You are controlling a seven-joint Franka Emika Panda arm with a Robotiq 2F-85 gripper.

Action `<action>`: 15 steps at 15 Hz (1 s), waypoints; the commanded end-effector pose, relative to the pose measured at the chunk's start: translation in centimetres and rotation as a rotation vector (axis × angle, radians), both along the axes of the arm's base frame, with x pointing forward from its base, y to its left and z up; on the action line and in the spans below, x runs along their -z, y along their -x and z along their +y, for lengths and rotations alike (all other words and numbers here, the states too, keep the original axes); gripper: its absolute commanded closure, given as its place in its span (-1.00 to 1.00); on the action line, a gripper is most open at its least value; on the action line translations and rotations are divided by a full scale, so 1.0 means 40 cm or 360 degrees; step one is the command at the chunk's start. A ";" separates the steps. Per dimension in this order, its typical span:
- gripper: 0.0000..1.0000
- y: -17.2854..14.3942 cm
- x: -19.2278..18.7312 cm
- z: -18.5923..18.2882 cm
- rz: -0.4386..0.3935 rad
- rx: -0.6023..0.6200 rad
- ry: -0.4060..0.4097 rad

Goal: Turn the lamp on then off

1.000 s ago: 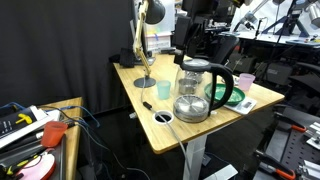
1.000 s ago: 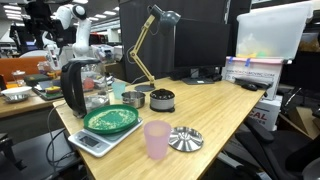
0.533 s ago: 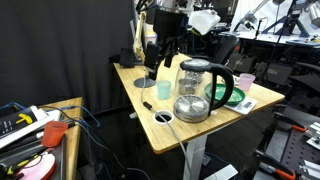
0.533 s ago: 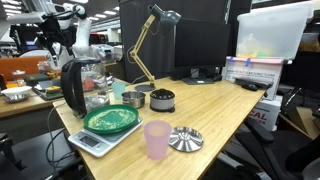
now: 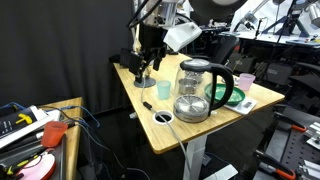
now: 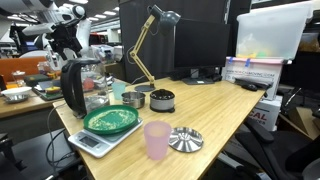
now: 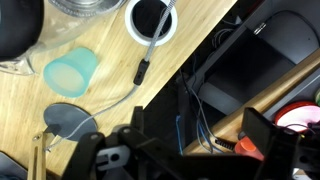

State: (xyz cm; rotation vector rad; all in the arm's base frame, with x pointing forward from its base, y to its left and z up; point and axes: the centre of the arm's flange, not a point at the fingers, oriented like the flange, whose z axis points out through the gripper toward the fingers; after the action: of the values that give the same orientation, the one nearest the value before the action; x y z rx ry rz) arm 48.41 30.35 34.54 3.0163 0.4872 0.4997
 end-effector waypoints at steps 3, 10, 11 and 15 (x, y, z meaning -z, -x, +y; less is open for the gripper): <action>-1.00 0.002 0.001 -0.004 0.0001 0.0003 0.0003; -1.00 -0.045 0.034 -0.026 -0.0053 0.0131 0.0054; -1.00 -0.057 0.051 -0.030 -0.0013 0.0132 0.0041; -1.00 -0.093 0.153 -0.014 0.0142 0.0118 0.0002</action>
State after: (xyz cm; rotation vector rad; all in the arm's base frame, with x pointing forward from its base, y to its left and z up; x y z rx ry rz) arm 50.20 28.65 30.18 3.0209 0.3615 0.4067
